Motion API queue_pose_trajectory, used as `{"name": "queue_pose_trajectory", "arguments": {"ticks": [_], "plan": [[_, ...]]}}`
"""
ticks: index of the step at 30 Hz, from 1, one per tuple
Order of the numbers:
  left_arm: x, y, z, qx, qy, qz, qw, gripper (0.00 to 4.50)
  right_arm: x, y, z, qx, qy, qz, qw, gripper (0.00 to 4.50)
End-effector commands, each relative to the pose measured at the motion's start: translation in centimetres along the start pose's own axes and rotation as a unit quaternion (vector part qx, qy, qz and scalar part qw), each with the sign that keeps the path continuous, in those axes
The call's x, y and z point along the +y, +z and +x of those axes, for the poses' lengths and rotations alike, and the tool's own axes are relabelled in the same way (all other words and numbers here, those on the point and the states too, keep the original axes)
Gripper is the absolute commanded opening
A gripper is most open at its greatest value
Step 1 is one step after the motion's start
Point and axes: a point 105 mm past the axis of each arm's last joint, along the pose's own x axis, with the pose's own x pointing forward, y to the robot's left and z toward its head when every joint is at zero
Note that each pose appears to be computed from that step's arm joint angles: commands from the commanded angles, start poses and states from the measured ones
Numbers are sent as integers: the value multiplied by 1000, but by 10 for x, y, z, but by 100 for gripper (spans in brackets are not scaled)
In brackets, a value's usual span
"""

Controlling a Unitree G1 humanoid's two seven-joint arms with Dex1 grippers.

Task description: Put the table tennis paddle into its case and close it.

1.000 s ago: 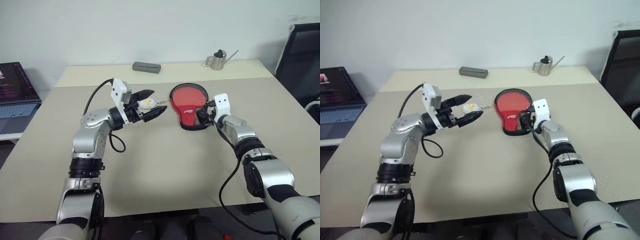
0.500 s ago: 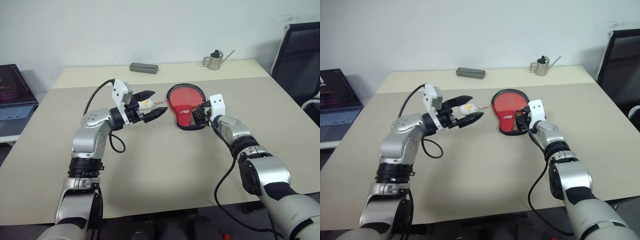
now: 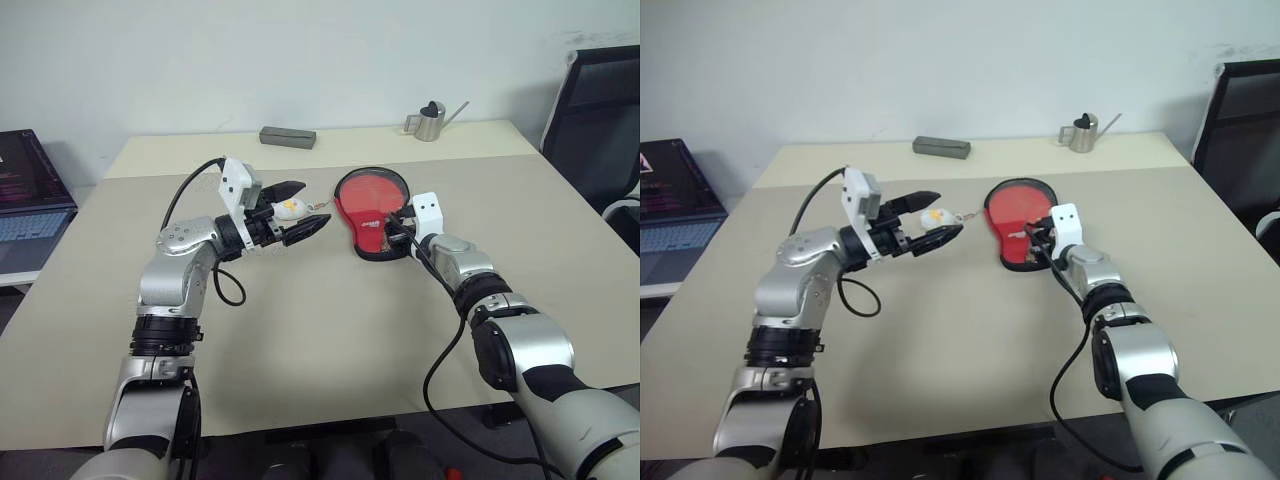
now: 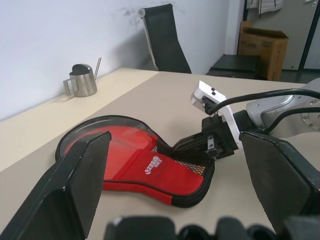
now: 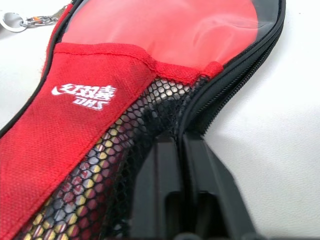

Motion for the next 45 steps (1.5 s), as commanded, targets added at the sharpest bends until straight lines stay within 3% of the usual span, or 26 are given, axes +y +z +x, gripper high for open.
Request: {"name": "queue_pose_trajectory", "arguments": {"ticks": [1,10,20,29,38,41,45], "plan": [[2,11,-6,-17,3,15,1000,450,9,-14,3,27,8,11,1000,5],[2,8,-24,8,-2,11,1000,450,2,2,-1,11,12,72,997,5],[-28,-6,-53,72,-77,-37,994,450,-5,20,-22,8,40,112,993,5],[-37,-7,-50,72,-85,-48,993,450,-6,18,-43,9,39,117,992,5],[-37,-7,-46,72,-86,-44,993,450,-6,27,-36,-24,22,115,993,5],[-37,-7,-46,73,-86,-43,993,450,-8,34,-37,-40,19,119,992,73],[-37,-8,-46,74,-84,-41,993,450,-10,42,-39,-58,14,93,994,207]]}}
